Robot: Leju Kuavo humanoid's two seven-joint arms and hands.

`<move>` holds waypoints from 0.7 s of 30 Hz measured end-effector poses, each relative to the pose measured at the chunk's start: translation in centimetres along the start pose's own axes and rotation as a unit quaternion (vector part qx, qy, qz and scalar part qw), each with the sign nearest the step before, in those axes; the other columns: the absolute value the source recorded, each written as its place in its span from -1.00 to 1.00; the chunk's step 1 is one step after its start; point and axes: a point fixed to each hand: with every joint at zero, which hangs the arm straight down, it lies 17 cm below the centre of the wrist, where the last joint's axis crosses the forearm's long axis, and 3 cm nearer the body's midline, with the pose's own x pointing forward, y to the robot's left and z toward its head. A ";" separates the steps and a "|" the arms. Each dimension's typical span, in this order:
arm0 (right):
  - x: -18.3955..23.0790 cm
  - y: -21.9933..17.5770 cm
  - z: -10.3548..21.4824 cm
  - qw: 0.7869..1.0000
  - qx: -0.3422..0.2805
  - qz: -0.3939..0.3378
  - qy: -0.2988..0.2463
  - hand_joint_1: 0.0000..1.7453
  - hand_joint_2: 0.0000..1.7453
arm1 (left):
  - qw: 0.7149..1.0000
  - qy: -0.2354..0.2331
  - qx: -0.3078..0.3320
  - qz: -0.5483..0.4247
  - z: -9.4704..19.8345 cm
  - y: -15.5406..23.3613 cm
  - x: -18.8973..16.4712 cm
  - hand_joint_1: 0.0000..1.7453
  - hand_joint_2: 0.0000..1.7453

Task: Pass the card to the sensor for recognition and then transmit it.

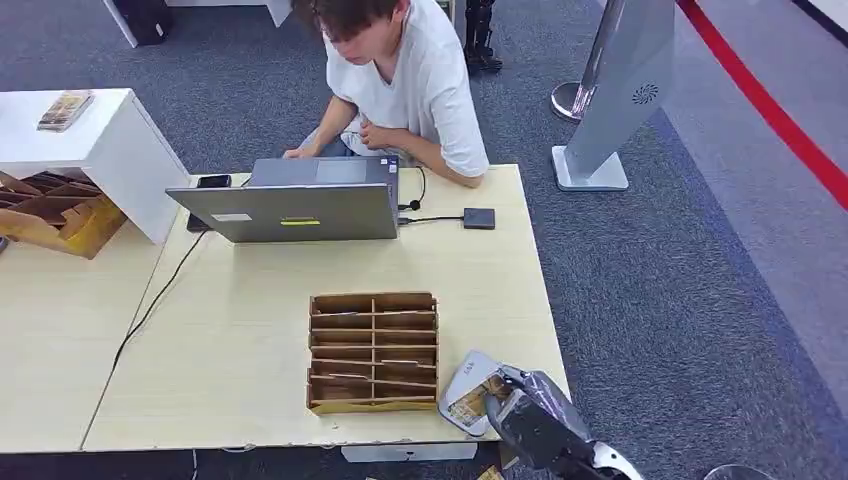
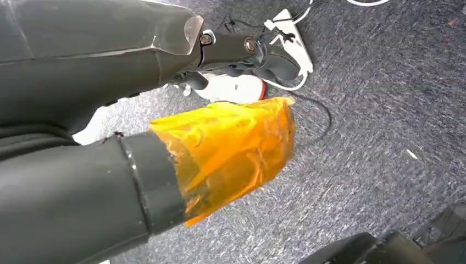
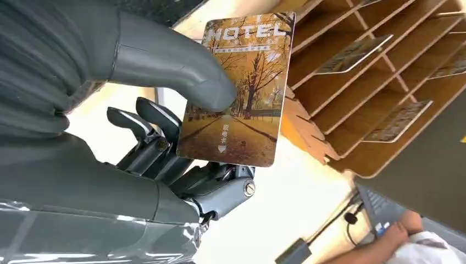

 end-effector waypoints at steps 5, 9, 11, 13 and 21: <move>-1.2 0.4 -0.3 1.000 0.006 0.005 0.019 1.00 1.00 | 1.000 0.000 0.000 -0.002 0.0 0.0 -0.1 -1.00 -1.00; -2.5 0.5 -0.7 0.999 0.010 0.017 0.039 1.00 1.00 | 1.000 0.000 0.000 -0.004 0.0 0.1 -0.1 -1.00 -1.00; -3.3 0.6 -0.9 0.998 0.011 0.022 0.053 1.00 1.00 | 1.000 -0.002 0.000 -0.007 0.0 0.1 -0.1 -1.00 -1.00; -3.7 0.6 -1.2 0.998 0.012 0.025 0.059 1.00 1.00 | 1.000 -0.001 0.000 -0.007 0.0 0.1 -0.2 -1.00 -1.00; -4.9 0.6 -1.9 0.997 0.012 0.029 0.077 1.00 1.00 | 1.000 -0.001 0.000 -0.009 0.0 0.1 -0.2 -1.00 -1.00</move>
